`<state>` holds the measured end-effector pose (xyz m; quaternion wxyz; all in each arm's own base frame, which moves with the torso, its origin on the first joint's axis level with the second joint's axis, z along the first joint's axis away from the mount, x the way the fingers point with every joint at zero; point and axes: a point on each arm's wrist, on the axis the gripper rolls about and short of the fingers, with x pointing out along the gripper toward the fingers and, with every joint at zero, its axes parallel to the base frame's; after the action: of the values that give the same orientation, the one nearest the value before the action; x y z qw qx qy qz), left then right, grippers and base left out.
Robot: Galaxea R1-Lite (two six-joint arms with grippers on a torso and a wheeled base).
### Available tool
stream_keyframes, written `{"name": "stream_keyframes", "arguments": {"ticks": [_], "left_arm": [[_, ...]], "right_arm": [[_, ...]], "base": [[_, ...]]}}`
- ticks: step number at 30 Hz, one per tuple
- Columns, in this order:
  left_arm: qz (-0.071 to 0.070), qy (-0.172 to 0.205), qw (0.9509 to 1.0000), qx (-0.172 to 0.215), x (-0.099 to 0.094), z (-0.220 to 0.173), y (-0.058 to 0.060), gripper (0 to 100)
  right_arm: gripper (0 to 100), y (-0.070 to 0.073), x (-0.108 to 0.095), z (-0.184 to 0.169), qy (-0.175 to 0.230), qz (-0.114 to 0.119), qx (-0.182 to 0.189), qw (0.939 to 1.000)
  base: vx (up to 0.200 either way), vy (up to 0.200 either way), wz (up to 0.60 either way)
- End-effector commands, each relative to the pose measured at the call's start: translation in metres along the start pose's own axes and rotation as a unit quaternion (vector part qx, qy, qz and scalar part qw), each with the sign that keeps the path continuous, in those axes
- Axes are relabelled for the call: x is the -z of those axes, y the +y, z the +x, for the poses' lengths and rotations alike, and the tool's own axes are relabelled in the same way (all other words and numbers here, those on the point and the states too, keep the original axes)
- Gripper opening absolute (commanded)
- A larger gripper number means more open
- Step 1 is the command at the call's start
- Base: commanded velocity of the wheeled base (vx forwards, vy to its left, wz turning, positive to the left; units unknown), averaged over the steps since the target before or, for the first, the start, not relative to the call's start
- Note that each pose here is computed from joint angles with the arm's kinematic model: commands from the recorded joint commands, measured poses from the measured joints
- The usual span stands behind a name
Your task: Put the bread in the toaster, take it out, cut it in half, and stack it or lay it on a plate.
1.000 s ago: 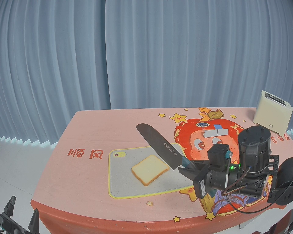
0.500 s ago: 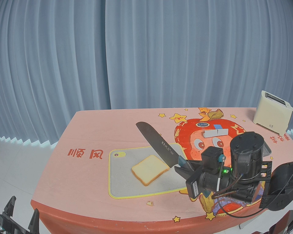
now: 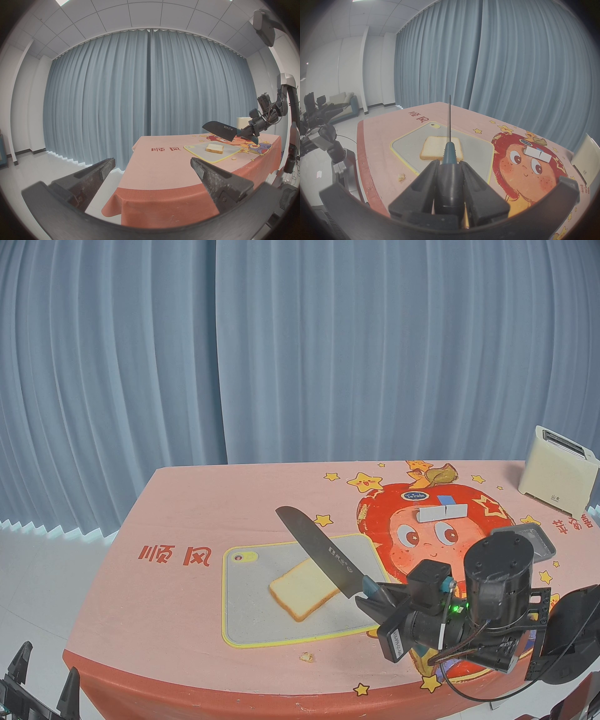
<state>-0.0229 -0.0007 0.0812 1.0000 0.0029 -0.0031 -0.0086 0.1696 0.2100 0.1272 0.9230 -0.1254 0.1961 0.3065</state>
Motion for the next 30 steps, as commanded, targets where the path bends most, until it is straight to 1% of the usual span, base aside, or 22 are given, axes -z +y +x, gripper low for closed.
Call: {"name": "stream_keyframes", "arguments": {"ticks": [1,8,12,20,21,22,23,25,30], "left_arm": [[-0.001,0.006,1.0000,-0.001,0.005,0.001,0.000,100],[-0.003,0.005,1.0000,-0.001,0.005,0.001,0.000,100],[-0.002,0.002,1.0000,0.001,0.004,0.001,0.000,100],[-0.002,-0.003,1.0000,0.000,0.003,0.001,0.000,100],[-0.002,-0.009,1.0000,0.001,0.002,0.001,0.000,100],[-0.001,-0.029,0.9996,0.001,-0.002,0.001,0.000,100],[-0.001,-0.063,0.9980,0.001,-0.009,0.000,0.000,100],[0.000,-0.093,0.9957,0.000,-0.015,-0.001,0.000,100],[-0.004,-0.094,0.9954,-0.014,-0.015,-0.001,0.001,100]], "right_arm": [[0,0.003,0.001,0.000,0.001,-0.003,-0.004,1.0000],[0,0.007,0.000,-0.002,-0.010,-0.005,-0.009,0.9999],[0,0.008,0.003,-0.001,-0.003,-0.008,-0.009,0.9999],[0,0.009,0.004,-0.001,-0.001,-0.009,-0.011,0.9999],[0,0.009,0.005,-0.001,-0.001,-0.009,-0.012,0.9999],[0,0.009,0.004,-0.002,-0.001,-0.009,-0.011,0.9999],[0,0.009,0.004,-0.002,-0.002,-0.009,-0.011,0.9999],[0,0.008,0.004,-0.002,-0.003,-0.007,-0.009,0.9999],[0,0.007,0.004,-0.001,-0.002,-0.007,-0.008,0.9999]], "base": [[0.000,0.000,0.00],[0.000,0.000,0.00],[0.000,0.000,0.00],[0.000,0.000,0.00],[0.000,0.000,0.00],[0.000,0.000,0.00],[0.000,0.000,0.00],[0.000,0.000,0.00],[0.000,0.000,0.00]]}}
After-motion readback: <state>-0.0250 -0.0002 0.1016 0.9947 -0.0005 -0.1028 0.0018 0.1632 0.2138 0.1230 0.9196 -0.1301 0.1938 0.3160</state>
